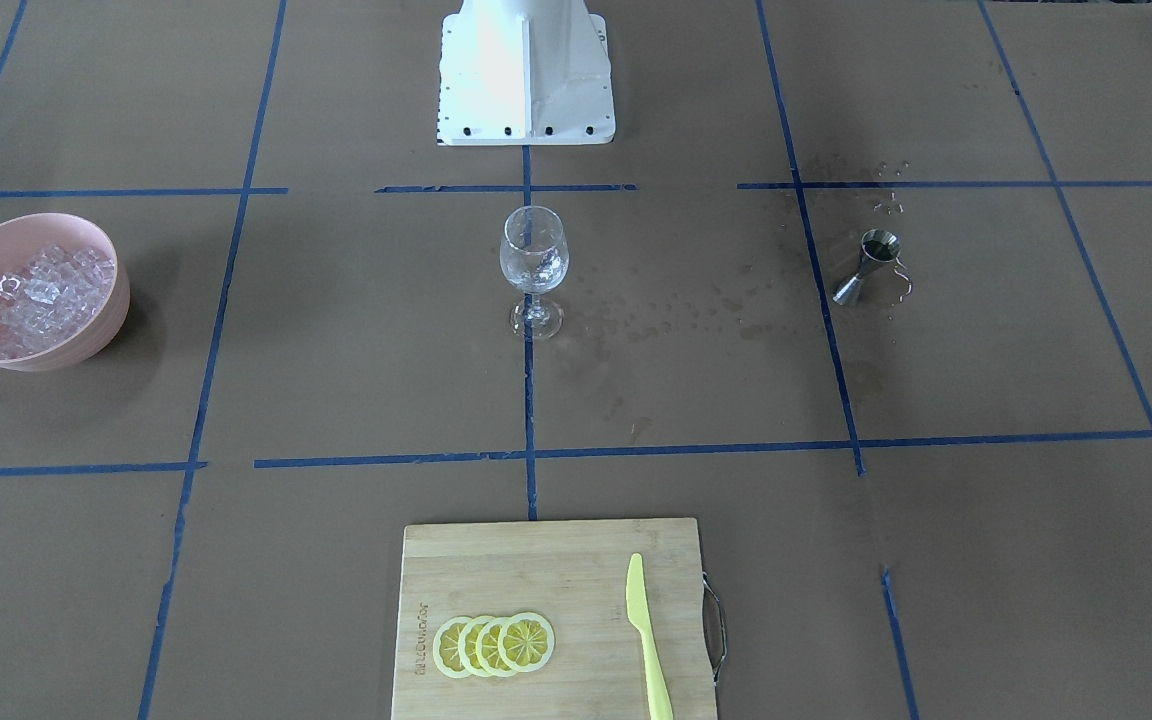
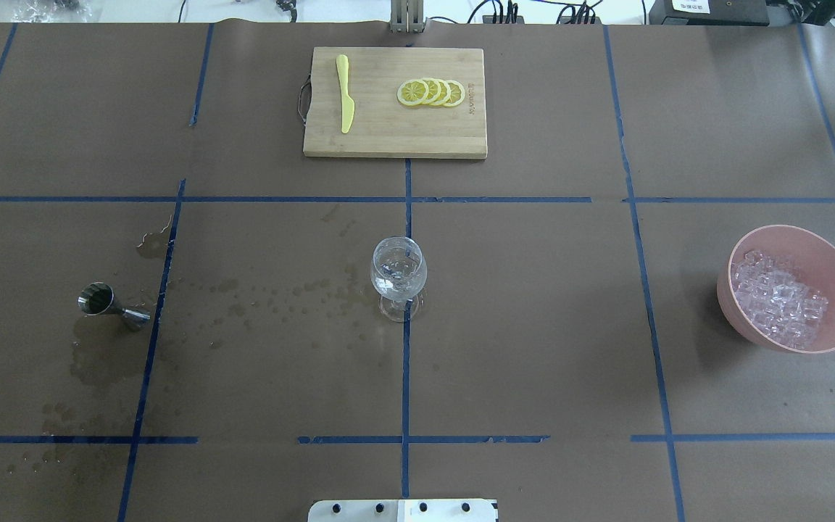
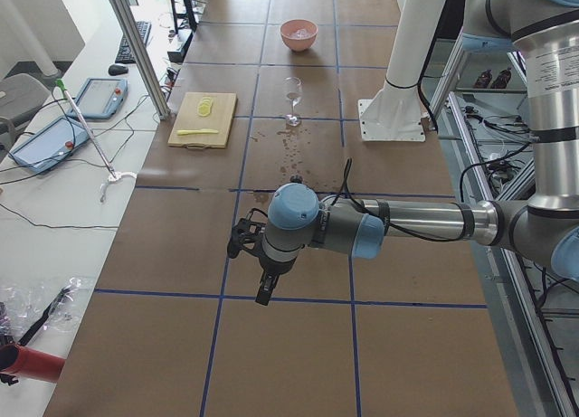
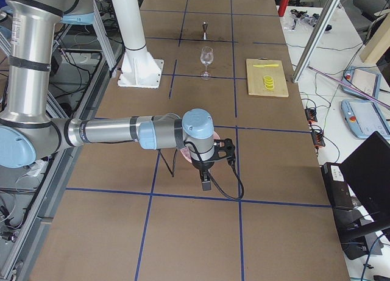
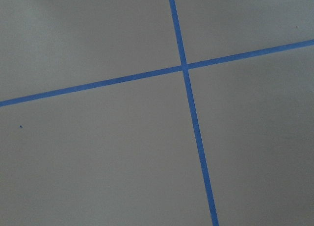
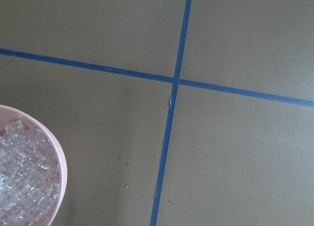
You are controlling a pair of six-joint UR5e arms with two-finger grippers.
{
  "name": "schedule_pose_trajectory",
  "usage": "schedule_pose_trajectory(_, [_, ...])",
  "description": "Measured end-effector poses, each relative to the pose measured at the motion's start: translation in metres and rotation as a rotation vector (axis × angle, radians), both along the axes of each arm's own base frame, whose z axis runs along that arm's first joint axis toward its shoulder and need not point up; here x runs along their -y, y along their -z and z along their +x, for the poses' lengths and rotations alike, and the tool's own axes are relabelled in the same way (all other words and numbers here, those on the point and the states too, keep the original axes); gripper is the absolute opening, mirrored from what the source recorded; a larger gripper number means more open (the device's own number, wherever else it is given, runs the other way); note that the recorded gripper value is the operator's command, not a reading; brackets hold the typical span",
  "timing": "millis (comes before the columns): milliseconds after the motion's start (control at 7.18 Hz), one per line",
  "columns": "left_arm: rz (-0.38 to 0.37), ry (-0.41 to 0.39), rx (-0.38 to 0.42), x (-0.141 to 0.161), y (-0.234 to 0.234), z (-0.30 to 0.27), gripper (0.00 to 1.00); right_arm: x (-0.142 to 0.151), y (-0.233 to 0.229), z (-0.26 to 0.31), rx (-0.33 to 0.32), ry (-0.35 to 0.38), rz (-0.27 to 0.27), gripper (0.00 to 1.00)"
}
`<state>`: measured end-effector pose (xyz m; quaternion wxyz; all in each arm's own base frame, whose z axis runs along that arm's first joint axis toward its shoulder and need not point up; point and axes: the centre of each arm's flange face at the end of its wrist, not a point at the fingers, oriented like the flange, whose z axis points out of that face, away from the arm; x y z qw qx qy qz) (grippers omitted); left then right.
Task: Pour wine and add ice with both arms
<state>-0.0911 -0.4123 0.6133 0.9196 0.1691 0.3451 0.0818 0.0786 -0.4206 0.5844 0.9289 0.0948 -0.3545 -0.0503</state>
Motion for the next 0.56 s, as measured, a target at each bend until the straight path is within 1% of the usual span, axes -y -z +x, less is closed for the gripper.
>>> schedule_pose_trajectory(139, [0.104, 0.001, 0.002, 0.003, 0.005, 0.000, 1.00, 0.006, 0.007, -0.001, 0.002, 0.001, 0.036, 1.00])
schedule_pose_trajectory(418, [0.354, 0.009, 0.006, 0.006, 0.029, 0.000, 1.00, 0.010, 0.016, -0.002, 0.019, 0.006, 0.076, 1.00])
schedule_pose_trajectory(557, [0.459, 0.021, -0.026, 0.003, 0.037, 0.002, 1.00, 0.011, 0.019, -0.003, 0.036, 0.009, 0.086, 1.00])
